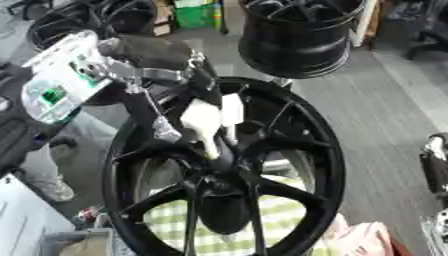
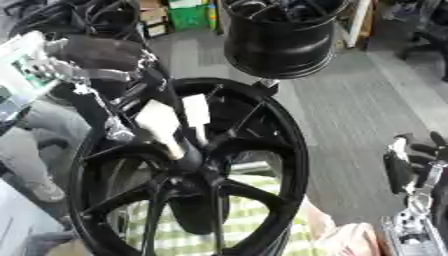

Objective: Pull the pin out of the wheel hub.

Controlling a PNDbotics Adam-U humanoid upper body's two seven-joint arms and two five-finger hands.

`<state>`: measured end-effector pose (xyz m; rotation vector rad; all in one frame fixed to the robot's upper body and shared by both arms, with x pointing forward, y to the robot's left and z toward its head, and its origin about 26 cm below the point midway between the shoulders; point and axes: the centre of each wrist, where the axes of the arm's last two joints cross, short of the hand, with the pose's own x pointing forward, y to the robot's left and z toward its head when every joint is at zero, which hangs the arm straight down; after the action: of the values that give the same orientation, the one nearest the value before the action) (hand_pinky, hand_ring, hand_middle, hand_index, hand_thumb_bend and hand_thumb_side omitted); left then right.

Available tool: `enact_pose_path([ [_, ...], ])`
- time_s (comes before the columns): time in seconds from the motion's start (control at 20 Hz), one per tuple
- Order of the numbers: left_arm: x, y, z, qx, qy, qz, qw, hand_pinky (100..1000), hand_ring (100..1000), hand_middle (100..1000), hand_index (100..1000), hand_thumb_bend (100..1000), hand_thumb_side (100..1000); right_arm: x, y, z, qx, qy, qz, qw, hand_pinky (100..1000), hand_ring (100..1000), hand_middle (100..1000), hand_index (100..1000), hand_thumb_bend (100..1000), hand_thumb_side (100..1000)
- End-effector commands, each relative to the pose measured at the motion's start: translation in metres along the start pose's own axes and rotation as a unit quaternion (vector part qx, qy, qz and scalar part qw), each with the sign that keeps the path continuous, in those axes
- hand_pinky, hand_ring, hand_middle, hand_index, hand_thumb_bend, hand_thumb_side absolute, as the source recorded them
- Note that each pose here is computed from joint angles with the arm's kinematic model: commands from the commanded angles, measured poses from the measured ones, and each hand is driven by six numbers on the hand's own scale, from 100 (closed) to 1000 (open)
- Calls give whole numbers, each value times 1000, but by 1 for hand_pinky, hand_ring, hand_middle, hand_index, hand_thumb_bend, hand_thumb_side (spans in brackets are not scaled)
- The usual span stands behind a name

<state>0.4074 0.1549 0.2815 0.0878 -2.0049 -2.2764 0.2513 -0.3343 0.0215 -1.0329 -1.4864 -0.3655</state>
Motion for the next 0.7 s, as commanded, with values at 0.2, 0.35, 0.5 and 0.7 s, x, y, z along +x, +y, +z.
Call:
enact_pose_path([
  [0.2,-18,24,101,-121,-2,-105,987,522,394,405,610,257,258,3,-4,-5,-7,-9,1,1000,574,599,636,902,100,559],
  [0.35,-30,7,153,-116,77,-68,988,527,397,410,617,258,257,3,-3,-5,-8,-8,0,1000,574,599,636,902,100,559],
  [0.5,-40,-19,206,-116,164,-24,979,535,408,425,631,262,261,2,-3,-4,-9,-7,-2,1000,574,599,636,902,100,559],
  [0.7,-47,-63,266,-141,274,45,950,558,441,461,664,279,279,1,-3,-4,-10,-4,-3,1000,574,599,636,902,100,559],
])
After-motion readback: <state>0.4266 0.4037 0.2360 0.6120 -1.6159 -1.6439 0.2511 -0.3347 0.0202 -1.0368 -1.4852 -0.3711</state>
